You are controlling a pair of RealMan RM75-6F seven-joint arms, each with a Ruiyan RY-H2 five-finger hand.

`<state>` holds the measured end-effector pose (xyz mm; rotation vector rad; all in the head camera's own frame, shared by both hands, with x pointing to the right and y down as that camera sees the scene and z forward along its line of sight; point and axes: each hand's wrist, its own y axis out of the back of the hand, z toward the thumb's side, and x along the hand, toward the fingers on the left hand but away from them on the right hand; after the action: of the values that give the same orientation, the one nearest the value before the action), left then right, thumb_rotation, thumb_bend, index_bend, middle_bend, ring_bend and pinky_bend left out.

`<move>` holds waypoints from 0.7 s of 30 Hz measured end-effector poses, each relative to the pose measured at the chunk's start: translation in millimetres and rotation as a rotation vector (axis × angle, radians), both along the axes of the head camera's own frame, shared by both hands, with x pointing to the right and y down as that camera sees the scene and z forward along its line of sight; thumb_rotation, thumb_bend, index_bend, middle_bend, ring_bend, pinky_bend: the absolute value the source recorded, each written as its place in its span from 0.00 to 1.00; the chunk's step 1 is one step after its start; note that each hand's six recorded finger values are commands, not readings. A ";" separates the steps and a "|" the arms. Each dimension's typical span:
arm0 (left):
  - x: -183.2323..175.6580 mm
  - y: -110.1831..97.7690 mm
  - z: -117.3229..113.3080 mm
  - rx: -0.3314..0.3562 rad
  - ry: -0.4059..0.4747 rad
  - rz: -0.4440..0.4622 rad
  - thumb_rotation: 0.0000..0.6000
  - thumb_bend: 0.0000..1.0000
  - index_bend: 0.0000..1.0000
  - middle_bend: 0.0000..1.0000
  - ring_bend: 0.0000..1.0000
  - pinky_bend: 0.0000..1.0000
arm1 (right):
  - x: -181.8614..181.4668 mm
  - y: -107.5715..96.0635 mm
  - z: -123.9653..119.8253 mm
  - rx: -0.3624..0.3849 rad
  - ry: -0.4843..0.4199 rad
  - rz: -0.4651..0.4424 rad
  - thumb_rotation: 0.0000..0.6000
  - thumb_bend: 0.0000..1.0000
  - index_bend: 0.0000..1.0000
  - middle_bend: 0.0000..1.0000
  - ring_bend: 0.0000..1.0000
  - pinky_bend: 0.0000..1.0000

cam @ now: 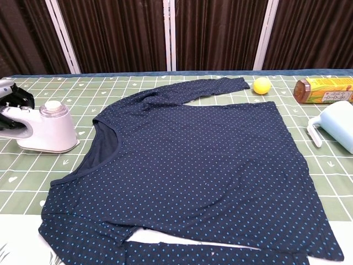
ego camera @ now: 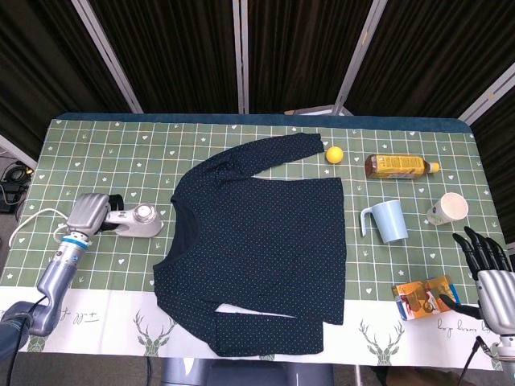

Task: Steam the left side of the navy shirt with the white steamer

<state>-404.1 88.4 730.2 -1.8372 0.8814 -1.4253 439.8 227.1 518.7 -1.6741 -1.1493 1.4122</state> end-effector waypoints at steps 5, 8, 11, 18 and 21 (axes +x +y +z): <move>6.5 3.2 5.7 -0.024 -0.022 0.018 1.00 0.00 0.32 0.24 0.32 0.50 | 1.4 -0.1 -0.7 0.002 0.000 0.004 1.00 0.00 0.00 0.00 0.00 0.00; 8.9 6.0 6.6 -0.035 -0.030 0.030 1.00 0.00 0.10 0.05 0.16 0.37 | 1.4 -0.2 -0.7 0.001 0.000 0.004 1.00 0.00 0.00 0.00 0.00 0.00; 9.3 6.8 3.3 -0.027 -0.022 0.032 1.00 0.00 0.01 0.00 0.09 0.30 | 1.2 -0.1 -0.8 0.001 -0.001 0.003 1.00 0.00 0.00 0.00 0.00 0.00; 8.3 8.2 -19.9 0.023 0.034 0.044 1.00 0.00 0.00 0.00 0.03 0.23 | 0.0 0.5 -1.5 0.002 -0.004 -0.002 1.00 0.00 0.00 0.00 0.00 0.00; 6.0 9.7 -31.6 0.040 0.052 0.051 1.00 0.00 0.00 0.00 0.02 0.21 | -1.1 1.2 -2.3 0.003 -0.006 -0.006 1.00 0.00 0.00 0.00 0.00 0.00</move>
<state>-398.1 98.1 698.6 -1.8608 0.8766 -1.3253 438.6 228.2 516.4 -1.6799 -1.1486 1.4024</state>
